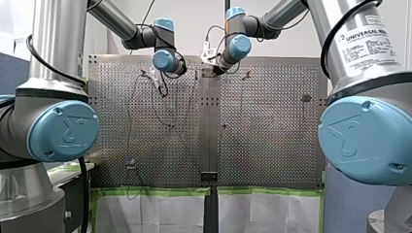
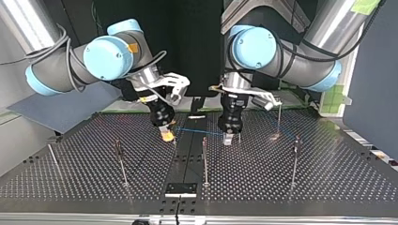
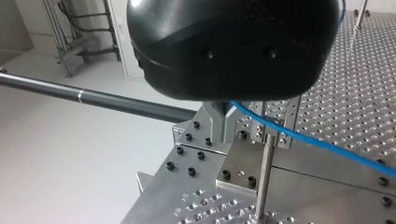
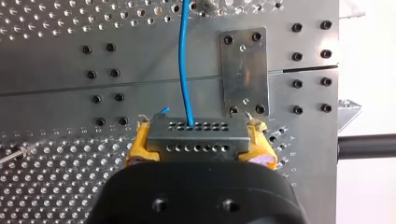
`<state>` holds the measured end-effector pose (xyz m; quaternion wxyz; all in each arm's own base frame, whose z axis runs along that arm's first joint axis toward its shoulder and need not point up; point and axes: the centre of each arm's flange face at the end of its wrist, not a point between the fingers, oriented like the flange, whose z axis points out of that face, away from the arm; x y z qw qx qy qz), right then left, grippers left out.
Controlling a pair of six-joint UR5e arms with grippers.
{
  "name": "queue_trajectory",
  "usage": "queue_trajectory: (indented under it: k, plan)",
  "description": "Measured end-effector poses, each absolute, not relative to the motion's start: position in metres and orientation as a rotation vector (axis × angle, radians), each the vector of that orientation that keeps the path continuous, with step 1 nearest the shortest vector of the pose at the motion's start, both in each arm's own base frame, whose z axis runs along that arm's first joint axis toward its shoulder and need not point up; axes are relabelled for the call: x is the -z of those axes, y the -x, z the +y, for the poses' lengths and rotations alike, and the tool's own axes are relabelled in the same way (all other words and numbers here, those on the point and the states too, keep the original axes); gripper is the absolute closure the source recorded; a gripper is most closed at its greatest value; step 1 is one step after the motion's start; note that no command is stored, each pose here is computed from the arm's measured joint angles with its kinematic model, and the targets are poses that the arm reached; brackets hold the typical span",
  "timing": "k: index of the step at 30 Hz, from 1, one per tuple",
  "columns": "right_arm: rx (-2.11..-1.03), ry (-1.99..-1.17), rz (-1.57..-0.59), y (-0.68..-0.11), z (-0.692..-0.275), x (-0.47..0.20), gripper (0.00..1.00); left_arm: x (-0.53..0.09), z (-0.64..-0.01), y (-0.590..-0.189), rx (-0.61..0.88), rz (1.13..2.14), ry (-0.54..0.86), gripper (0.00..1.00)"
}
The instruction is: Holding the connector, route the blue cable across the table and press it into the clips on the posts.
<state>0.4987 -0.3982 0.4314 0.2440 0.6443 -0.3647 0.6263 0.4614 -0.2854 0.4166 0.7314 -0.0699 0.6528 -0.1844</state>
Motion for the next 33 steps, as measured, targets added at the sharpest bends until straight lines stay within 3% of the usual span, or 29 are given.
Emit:
queue_trajectory:
  k: [12, 33]
  plan:
    - [-1.741, -1.779, -1.021, -0.491, -0.414, -0.425, 1.0, -0.375, -0.289, -0.487, 0.377, 1.516, 0.145, 1.0]
    - [-1.776, -1.781, -1.021, -0.483, -0.443, -0.424, 1.0, -0.392, -0.279, -0.509, 0.42, 1.452, 0.149, 1.0]
